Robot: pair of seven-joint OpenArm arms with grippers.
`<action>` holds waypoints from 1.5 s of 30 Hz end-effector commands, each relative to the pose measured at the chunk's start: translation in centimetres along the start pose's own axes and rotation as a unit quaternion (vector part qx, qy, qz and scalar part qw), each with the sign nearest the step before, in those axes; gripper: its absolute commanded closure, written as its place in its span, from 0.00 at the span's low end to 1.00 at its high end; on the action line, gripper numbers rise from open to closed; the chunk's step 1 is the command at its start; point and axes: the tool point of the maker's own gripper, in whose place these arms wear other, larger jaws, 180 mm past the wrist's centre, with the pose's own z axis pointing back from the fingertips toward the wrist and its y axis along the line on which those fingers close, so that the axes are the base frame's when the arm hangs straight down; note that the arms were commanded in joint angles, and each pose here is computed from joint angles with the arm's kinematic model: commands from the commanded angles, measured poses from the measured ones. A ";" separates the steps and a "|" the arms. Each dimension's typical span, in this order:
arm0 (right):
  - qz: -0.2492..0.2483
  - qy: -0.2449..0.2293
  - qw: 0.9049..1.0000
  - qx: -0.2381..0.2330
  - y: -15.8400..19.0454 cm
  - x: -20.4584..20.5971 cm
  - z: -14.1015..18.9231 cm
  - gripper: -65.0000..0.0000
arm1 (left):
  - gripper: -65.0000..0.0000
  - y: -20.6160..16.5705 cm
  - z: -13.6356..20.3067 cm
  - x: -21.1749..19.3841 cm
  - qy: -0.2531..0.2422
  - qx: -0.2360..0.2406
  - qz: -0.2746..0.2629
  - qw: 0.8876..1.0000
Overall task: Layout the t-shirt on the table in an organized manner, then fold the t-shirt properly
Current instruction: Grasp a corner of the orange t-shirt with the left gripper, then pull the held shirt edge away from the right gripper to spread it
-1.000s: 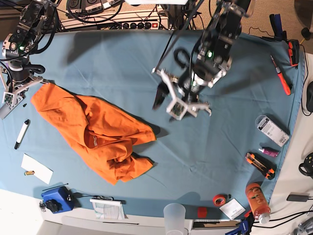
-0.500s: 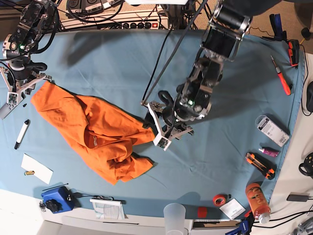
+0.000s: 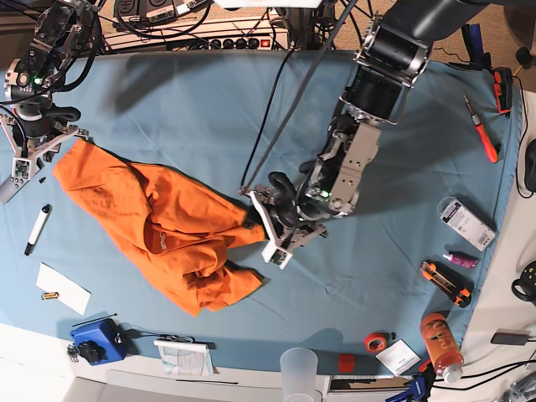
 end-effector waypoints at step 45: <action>0.007 -0.039 0.999 -0.011 -0.8 1.9 0.3 0.77 | 1.00 3.0 1.0 1.2 0.036 0.099 -0.055 0.993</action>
